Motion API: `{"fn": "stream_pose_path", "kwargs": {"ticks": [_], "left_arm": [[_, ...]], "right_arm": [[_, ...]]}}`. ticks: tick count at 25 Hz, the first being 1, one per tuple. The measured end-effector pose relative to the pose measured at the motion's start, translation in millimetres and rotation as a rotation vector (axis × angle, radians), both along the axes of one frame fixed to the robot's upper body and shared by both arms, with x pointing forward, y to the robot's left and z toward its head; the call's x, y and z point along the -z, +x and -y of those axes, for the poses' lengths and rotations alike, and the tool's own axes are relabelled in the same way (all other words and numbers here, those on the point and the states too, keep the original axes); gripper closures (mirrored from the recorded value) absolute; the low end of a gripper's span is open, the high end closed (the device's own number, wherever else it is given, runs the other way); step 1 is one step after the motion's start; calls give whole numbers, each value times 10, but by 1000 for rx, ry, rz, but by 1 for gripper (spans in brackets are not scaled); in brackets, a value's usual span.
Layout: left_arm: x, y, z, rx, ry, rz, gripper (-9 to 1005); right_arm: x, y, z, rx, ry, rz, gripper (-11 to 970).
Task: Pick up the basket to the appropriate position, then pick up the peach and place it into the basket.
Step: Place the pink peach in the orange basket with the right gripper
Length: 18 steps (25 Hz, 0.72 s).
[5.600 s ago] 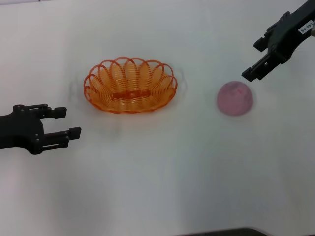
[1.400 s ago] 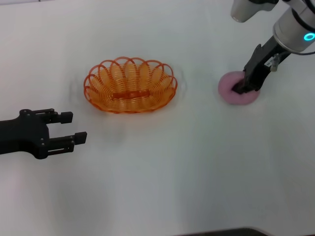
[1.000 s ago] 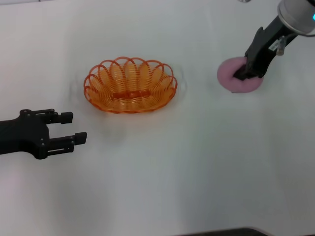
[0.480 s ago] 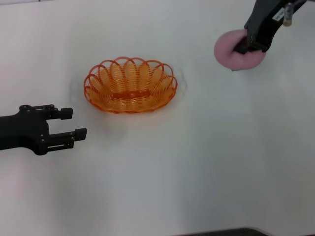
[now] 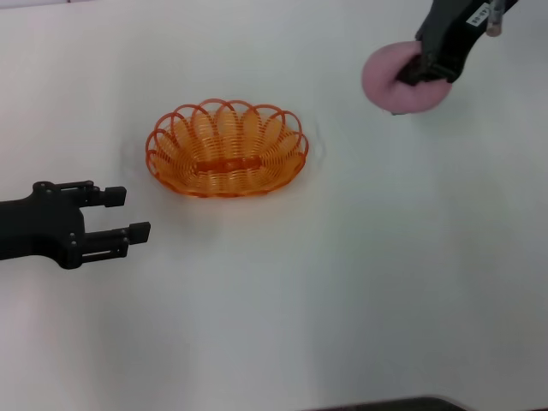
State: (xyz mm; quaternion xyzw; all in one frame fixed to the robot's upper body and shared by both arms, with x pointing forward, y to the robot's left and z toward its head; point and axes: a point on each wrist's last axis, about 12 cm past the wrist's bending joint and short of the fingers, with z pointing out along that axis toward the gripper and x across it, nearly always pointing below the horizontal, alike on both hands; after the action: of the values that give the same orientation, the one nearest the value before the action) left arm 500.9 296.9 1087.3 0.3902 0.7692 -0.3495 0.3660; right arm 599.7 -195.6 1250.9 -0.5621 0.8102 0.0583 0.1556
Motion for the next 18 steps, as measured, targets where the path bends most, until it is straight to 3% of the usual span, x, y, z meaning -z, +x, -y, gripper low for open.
{"fn": "stream_pose_path", "kwargs": {"ticks": [18], "left_arm": [[1,9,17,4,-2,-1,321]], "right_arm": [[-123,117,-234,-50,372,166,907]]}}
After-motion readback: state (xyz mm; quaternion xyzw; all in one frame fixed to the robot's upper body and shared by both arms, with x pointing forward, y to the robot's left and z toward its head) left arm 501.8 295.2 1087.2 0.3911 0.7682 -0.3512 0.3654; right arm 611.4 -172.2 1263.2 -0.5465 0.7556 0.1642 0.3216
